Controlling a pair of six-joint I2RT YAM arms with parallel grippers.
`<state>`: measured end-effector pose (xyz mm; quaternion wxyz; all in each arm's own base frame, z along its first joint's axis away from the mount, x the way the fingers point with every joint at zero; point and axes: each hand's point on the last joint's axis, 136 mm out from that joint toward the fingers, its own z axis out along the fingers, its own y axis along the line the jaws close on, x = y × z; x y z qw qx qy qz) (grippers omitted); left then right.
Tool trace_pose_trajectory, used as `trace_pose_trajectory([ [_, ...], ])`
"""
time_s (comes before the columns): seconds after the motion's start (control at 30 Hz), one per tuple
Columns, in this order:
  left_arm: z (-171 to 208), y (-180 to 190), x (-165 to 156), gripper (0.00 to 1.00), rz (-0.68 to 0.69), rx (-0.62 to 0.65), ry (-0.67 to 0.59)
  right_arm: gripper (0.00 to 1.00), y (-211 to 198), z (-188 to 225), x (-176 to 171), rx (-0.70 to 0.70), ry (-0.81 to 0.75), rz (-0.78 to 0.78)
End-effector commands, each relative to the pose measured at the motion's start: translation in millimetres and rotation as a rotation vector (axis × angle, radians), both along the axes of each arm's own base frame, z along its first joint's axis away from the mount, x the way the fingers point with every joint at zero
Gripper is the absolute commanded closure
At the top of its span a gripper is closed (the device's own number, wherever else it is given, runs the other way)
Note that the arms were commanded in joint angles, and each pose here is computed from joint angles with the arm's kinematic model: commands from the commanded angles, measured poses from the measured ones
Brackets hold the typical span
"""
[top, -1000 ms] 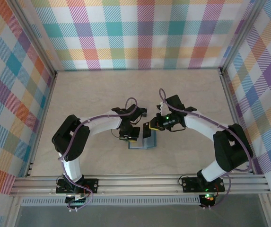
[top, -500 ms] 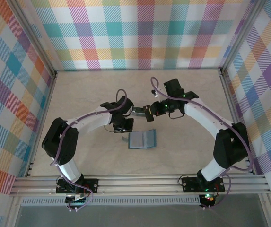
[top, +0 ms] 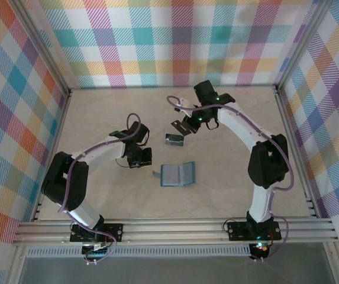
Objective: Take the credit cards out of the card holder
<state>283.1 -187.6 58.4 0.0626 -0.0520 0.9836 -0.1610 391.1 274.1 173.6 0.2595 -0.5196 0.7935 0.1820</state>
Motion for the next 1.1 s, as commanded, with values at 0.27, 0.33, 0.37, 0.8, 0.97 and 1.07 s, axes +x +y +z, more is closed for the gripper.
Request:
trace_pose_trajectory([
  [0.27, 7.7, 6.7, 6.3, 0.91, -0.016, -0.03, -0.028, 0.96, 17.4, -34.6, -0.5, -0.17, 0.054, 0.21],
  [0.33, 6.0, 9.5, 6.2, 0.91, -0.01, -0.025, -0.025, 0.96, 20.6, -38.3, 1.1, -0.183, 0.063, 0.223],
  [0.37, 5.0, 10.7, 6.6, 0.91, -0.005, -0.025, -0.025, 0.96, 21.7, -41.0, 2.7, -0.19, 0.066, 0.226],
  [0.8, 0.8, 13.8, 5.4, 0.91, 0.003, -0.021, -0.012, 0.96, 23.1, -74.5, -12.2, -0.29, 0.145, 0.325],
  [0.97, -0.4, 13.4, 3.8, 0.91, 0.009, -0.029, -0.011, 0.94, 19.5, -79.4, -24.7, -0.3, 0.179, 0.368],
  [1.07, -1.1, 12.0, 3.6, 0.91, 0.009, -0.036, -0.007, 0.92, 18.5, -82.0, -29.3, -0.304, 0.194, 0.382],
])
